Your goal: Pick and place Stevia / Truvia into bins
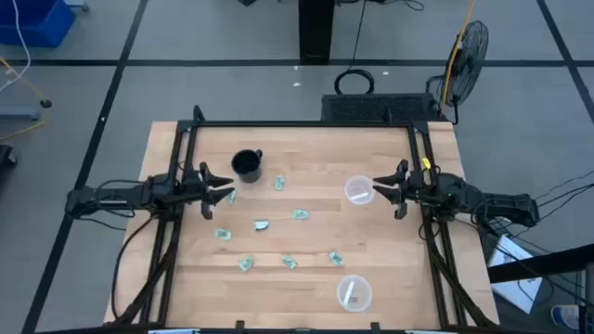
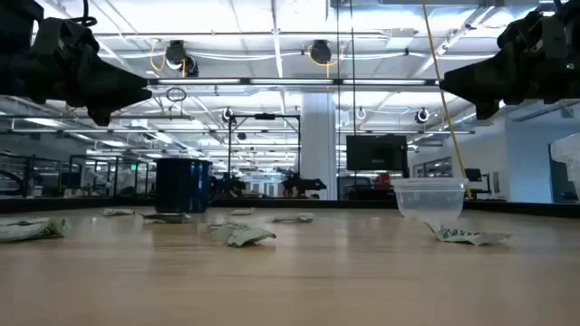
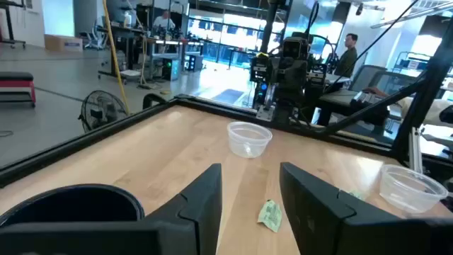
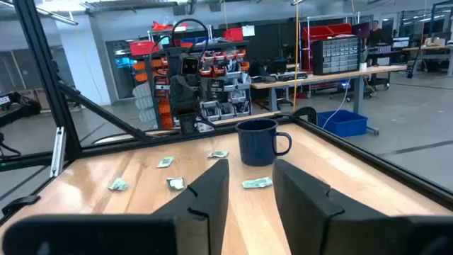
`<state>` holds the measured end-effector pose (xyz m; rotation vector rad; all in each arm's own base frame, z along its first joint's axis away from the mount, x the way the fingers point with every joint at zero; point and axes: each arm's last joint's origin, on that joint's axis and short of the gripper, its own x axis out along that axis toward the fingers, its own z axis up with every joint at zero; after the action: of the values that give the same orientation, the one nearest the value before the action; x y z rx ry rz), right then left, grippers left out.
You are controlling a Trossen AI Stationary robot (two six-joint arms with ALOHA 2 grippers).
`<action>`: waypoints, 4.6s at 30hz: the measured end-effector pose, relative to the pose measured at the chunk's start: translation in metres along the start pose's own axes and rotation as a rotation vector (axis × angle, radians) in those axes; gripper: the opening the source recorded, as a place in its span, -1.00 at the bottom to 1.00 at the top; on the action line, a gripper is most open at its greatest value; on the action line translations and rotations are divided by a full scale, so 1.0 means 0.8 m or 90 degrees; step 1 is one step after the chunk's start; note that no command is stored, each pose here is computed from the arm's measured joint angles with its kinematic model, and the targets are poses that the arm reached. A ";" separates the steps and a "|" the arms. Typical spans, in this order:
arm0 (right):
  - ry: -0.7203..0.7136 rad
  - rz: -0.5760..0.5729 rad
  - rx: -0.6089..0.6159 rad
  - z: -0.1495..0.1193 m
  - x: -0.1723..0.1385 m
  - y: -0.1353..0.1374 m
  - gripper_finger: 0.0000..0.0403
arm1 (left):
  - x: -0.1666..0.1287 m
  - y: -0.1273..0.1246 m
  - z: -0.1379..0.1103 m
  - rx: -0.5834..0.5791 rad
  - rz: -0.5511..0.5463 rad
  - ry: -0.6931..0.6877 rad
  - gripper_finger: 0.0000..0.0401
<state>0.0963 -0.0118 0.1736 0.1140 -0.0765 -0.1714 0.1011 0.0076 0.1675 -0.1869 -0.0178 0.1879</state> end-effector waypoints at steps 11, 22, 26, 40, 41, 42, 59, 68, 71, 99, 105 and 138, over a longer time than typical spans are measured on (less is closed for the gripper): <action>0.000 0.000 0.000 0.000 0.000 0.000 -0.48 | 0.000 0.000 0.000 0.000 0.000 0.000 -0.26; 0.000 0.000 0.000 0.000 0.000 0.000 -0.48 | 0.000 0.000 0.000 0.000 0.000 0.000 -0.26; 0.000 0.000 0.000 0.000 0.000 0.000 -0.48 | 0.000 0.000 0.000 0.000 0.000 0.000 -0.26; 0.000 0.000 0.000 0.000 0.000 0.000 -0.48 | 0.000 0.000 0.000 0.000 0.000 0.000 -0.26; 0.000 0.000 0.000 0.000 0.000 0.000 -0.48 | 0.000 0.000 0.000 0.000 0.000 0.000 -0.26; 0.000 0.000 0.000 0.000 0.000 0.000 -0.48 | 0.000 0.000 0.000 0.000 0.000 0.000 -0.26; 0.000 0.000 0.000 0.000 0.000 0.000 -0.48 | 0.000 0.000 0.000 0.000 0.000 0.000 -0.26; 0.000 0.000 0.000 0.000 0.000 0.000 -0.48 | 0.000 0.000 0.000 0.000 0.000 0.000 -0.26; 0.000 0.000 0.000 0.000 0.000 0.000 -0.48 | 0.000 0.000 0.000 0.000 0.000 0.000 -0.26; 0.000 0.000 0.000 0.000 0.000 0.000 -0.48 | 0.000 0.000 0.000 0.000 0.000 0.000 -0.26; 0.000 0.000 0.000 0.000 0.000 0.000 -0.48 | 0.000 0.000 0.000 0.000 0.000 0.000 -0.26; 0.000 0.000 0.000 0.000 0.000 0.000 -0.48 | 0.000 0.000 -0.001 0.064 0.001 0.005 -0.26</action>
<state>0.0962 -0.0117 0.1737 0.1140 -0.0767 -0.1712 0.1012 0.0076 0.1667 -0.0878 0.0000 0.1891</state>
